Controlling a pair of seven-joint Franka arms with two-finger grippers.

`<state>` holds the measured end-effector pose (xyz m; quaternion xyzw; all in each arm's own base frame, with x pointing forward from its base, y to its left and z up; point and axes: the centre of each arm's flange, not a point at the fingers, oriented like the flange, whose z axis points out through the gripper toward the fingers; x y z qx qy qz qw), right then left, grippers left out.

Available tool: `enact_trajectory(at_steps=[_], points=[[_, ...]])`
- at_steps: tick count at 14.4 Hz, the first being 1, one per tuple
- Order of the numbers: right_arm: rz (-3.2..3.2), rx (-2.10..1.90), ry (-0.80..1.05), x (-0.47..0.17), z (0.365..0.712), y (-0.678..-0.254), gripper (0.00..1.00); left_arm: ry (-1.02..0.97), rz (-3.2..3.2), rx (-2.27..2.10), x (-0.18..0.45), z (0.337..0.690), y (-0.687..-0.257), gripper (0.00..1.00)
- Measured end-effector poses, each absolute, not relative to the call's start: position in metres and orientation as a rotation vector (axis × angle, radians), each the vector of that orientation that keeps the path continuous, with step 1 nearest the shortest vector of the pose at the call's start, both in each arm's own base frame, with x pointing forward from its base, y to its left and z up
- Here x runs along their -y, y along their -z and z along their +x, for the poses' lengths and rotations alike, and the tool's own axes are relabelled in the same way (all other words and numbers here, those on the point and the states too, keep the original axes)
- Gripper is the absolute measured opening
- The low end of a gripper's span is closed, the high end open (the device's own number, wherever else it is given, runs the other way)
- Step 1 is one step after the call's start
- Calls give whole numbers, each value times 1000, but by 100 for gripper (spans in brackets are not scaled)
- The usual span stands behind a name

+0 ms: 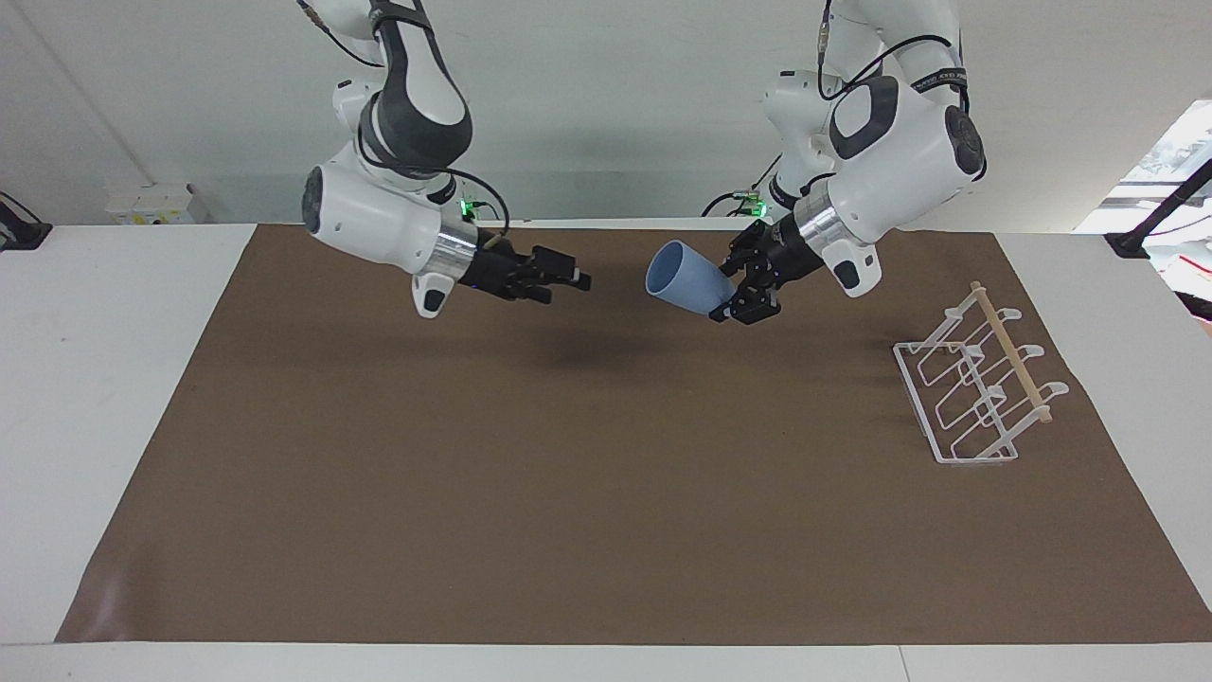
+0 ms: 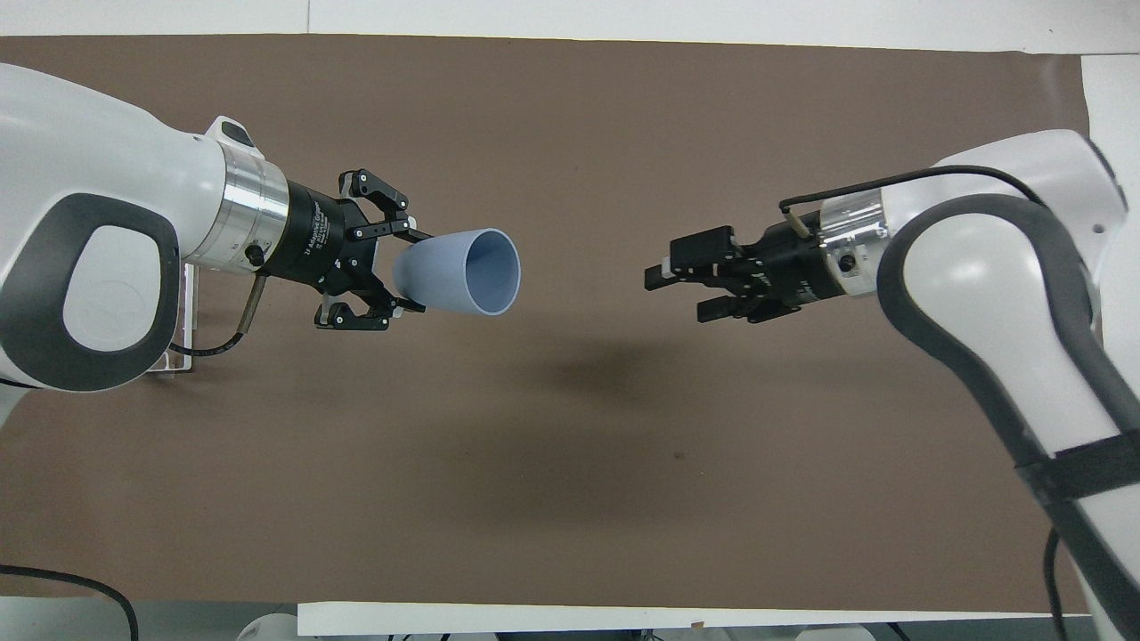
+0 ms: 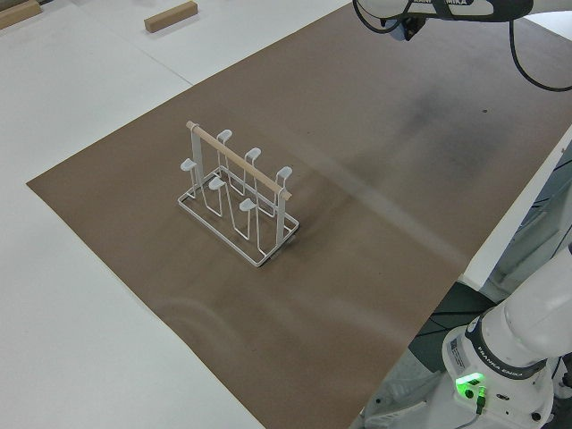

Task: Hang cup on cup holder
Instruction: 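Carry the cup with the left gripper while the right gripper withdraws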

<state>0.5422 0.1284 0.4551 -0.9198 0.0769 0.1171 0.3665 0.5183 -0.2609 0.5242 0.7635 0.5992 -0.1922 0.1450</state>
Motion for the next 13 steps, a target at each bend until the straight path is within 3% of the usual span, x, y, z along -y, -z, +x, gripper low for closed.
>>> enact_trajectory(at_steps=[4,8,10,13], points=[[-2571,-138,-239,-22,546,-443,100,198,2478,-1745,240,524,-519,67],[-2849,-61,-262,42,538,-441,100,-330,2805,-1742,207,532,-515,67],[-3012,27,-257,53,535,-458,100,-630,2917,-1732,197,535,-512,67],[-3109,71,-188,59,519,-517,100,-1196,3058,-1704,199,531,-491,67]])
